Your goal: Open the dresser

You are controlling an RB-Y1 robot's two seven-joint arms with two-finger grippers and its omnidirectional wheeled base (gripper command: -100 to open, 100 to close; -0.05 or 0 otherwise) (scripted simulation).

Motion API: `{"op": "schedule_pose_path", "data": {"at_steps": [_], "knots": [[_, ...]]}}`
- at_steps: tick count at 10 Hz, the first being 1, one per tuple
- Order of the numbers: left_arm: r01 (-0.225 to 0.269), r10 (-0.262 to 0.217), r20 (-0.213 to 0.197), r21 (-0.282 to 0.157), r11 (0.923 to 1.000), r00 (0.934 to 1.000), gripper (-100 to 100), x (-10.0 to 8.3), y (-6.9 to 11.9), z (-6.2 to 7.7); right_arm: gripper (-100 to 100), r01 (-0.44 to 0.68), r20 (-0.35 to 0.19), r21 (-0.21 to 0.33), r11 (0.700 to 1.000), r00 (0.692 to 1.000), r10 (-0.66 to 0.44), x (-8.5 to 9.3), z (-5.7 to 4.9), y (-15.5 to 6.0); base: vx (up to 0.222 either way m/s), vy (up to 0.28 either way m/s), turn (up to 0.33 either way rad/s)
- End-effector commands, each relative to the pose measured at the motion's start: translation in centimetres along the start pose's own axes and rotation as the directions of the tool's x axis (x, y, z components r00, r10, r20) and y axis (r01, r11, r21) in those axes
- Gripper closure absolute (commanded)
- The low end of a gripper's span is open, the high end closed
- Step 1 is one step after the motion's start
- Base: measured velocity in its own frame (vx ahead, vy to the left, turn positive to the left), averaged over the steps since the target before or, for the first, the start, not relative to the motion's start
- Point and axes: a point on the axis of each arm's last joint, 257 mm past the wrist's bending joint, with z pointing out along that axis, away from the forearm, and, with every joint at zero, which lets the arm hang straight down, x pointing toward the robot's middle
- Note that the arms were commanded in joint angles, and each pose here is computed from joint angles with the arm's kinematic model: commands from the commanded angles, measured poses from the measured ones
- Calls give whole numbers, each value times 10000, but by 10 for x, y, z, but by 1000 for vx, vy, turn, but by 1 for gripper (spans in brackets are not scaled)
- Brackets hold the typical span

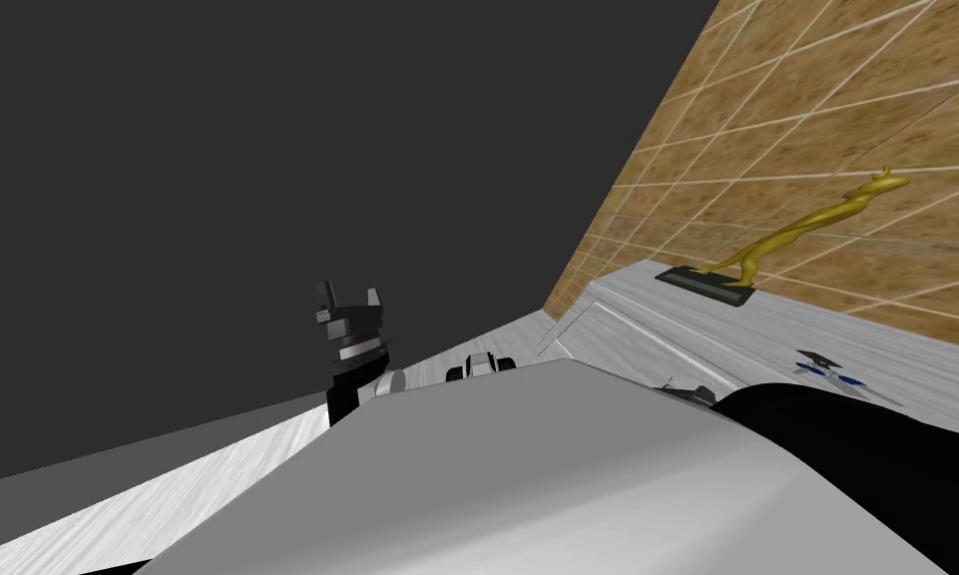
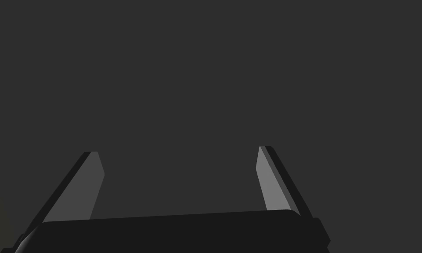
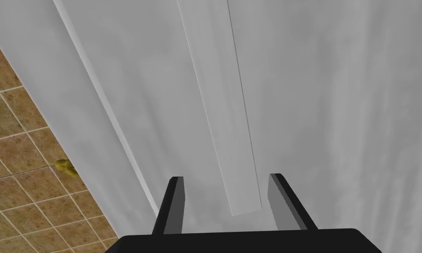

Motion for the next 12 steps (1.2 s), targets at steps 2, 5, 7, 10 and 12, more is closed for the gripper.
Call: {"op": "schedule_pose_path", "data": {"at_steps": [2,5,7,10,12], "knots": [[-2,2,0,0,10000,10000,0,0,0,0,100,239,852,-126,9996,9961,-228,-20,-30,9,130,-110,-265],[-1,1,-1,0,10000,10000,0,0,0,0,100,360,1579,-240,9991,9869,-318,-36,-57,16,97,-83,-240],[1,-1,-1,1,10000,10000,0,0,0,0,100,340,2121,-432,9985,9770,-241,-48,-84,22,100,-77,-293],[1,-1,-1,1,10000,10000,0,0,0,0,100,389,2637,-445,9983,9643,-258,-60,-101,23,73,-59,-165],[1,-1,-1,1,10000,10000,0,0,0,0,100,275,3156,-655,9975,9489,-54,-72,-129,26,129,-57,-342]]}}
